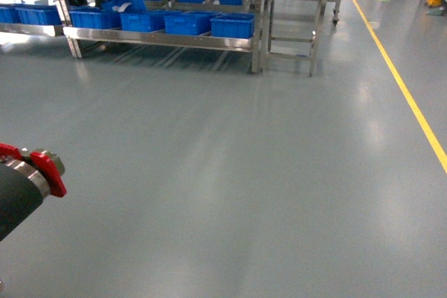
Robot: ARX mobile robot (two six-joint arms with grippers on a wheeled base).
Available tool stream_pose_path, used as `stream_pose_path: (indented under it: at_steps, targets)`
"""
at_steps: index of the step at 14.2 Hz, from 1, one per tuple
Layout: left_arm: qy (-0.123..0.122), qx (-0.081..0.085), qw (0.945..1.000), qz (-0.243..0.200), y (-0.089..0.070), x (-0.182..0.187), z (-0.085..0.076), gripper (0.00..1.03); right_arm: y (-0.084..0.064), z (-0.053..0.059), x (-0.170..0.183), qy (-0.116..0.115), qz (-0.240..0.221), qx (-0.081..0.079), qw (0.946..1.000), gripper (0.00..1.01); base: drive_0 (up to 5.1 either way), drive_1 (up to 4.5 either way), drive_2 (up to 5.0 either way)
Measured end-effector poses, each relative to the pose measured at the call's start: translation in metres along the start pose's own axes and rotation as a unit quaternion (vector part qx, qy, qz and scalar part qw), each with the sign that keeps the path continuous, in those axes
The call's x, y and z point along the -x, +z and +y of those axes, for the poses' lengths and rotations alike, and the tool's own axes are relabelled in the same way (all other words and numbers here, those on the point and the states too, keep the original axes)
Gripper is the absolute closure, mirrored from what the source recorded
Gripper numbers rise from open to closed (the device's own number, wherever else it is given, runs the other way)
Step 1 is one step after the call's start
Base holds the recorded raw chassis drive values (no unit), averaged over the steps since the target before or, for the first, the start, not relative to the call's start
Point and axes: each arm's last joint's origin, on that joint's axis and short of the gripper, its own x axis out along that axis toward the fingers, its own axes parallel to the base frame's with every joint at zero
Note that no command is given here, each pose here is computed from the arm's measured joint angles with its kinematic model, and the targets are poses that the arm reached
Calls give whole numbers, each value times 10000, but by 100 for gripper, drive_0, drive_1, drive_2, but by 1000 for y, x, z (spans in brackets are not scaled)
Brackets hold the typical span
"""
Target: Sort blue parts and orange caps into right shelf containers
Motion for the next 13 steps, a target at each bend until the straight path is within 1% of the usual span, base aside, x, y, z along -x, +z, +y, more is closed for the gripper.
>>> stream_pose_path:
  at_steps: [13]
  targets:
    - [0,0,10000,-6,0,0,0,61,0,0,0,0,-10,0,10000,57,-162,-162,-162]
